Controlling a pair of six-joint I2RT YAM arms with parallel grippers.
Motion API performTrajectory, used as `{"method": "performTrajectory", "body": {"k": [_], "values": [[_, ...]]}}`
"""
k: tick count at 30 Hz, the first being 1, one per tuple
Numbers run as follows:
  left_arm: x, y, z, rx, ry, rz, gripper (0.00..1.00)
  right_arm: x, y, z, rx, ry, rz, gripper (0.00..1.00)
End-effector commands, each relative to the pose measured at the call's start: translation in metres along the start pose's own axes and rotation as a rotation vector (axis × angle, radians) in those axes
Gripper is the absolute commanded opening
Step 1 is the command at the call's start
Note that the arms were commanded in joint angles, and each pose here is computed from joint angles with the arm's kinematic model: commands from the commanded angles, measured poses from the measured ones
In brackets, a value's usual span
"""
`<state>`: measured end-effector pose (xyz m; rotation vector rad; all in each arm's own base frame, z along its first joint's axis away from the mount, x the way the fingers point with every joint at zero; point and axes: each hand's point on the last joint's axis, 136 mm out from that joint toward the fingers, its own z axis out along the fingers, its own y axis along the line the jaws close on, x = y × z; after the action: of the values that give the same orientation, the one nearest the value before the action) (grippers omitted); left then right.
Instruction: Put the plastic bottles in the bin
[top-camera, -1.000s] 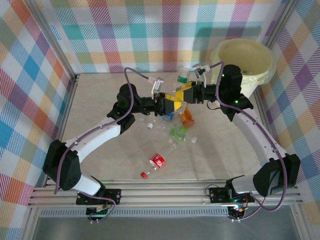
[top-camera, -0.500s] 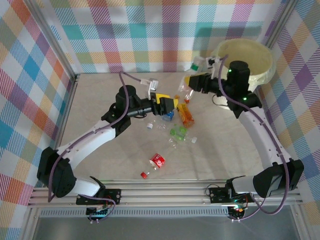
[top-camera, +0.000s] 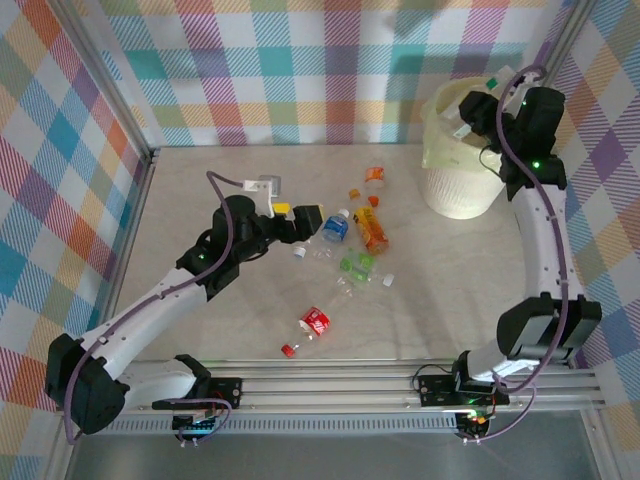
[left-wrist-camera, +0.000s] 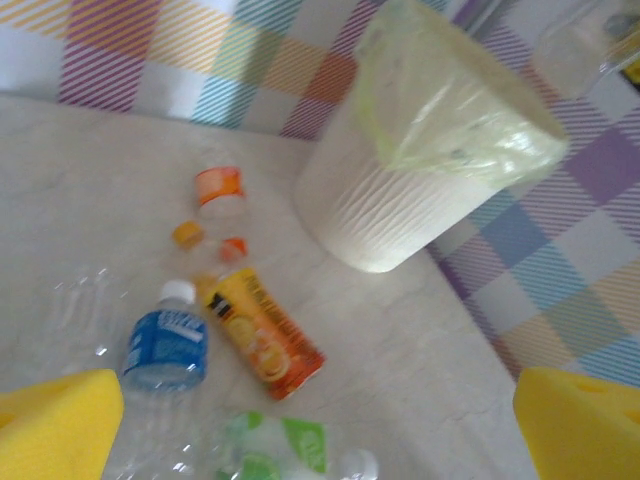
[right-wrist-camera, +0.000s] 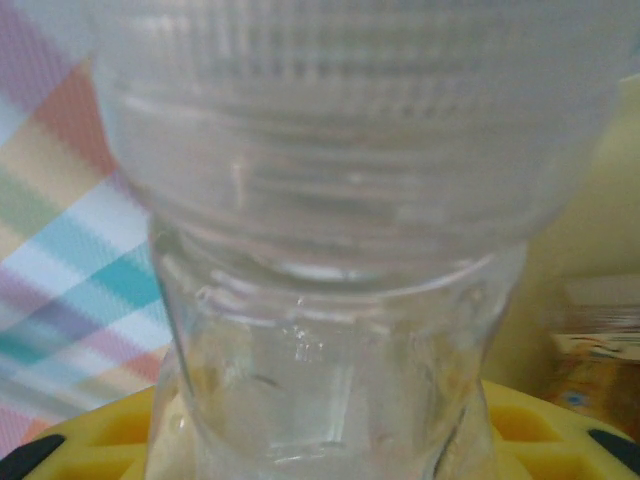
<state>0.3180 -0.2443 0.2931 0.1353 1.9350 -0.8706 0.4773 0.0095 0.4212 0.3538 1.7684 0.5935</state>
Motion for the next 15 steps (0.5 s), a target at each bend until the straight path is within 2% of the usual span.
{"method": "performTrajectory", "body": {"k": [1, 6, 10, 15], "values": [[0.006, 0.02, -0.013, -0.097, -0.017, -0.003, 1.0, -0.034, -0.032, 0.005, 0.14, -0.137, 0.087, 0.37], [0.015, 0.047, -0.026, -0.219, -0.038, -0.027, 1.0, -0.045, -0.072, 0.023, 0.275, -0.192, 0.112, 0.39], [0.02, 0.061, -0.032, -0.288, -0.037, -0.035, 1.0, -0.035, -0.089, 0.037, 0.342, -0.126, 0.12, 0.44], [0.024, 0.067, -0.031, -0.315, -0.034, -0.044, 1.0, -0.015, -0.101, 0.046, 0.379, -0.029, 0.109, 0.58]]}}
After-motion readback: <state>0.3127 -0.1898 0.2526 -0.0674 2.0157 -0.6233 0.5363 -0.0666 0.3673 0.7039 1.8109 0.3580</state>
